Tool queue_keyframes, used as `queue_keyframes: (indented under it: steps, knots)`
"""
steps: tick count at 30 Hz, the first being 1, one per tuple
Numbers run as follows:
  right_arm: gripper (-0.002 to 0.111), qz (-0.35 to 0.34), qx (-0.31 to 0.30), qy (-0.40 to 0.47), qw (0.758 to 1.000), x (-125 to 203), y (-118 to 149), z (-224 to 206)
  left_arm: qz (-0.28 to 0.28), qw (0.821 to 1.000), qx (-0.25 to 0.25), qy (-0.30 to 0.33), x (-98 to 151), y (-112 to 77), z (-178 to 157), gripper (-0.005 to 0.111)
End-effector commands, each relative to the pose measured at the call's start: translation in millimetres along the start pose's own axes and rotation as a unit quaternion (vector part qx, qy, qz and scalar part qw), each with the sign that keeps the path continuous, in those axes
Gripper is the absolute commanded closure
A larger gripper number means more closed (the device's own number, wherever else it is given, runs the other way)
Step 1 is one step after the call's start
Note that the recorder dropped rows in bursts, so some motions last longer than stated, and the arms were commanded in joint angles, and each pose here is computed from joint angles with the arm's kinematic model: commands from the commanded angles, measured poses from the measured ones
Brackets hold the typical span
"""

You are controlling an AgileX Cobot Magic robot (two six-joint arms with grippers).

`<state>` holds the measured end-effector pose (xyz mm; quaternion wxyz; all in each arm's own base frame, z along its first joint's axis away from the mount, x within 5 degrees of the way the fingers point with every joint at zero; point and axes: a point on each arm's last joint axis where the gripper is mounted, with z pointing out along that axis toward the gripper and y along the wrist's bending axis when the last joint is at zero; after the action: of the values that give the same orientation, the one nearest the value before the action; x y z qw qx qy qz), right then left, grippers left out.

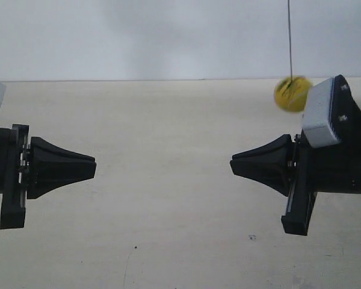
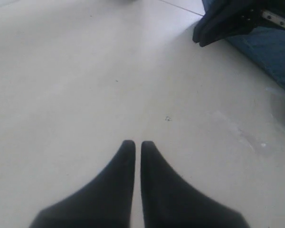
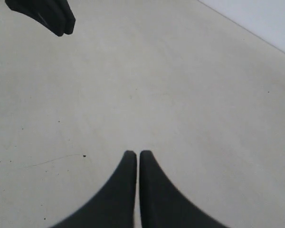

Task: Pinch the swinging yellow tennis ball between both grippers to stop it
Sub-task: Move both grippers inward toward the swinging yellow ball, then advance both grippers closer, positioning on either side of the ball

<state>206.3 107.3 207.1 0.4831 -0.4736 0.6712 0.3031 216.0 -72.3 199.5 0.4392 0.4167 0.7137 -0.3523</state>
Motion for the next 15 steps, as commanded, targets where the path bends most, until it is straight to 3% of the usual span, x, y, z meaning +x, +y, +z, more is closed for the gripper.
queue_keyframes:
  steps: [1, 15]
  knots:
    - [0.108, -0.005, 0.011, 0.019, 1.000, 3.5, -2.9, -0.3, 0.012, 1.000, 0.016, -0.005, -1.3, -1.6, 0.2, 0.102]
    - [0.108, 0.002, 0.018, 0.026, 1.000, 4.8, -4.1, -0.4, 0.014, 1.000, 0.008, -0.014, 0.9, -2.6, 0.5, 0.102]
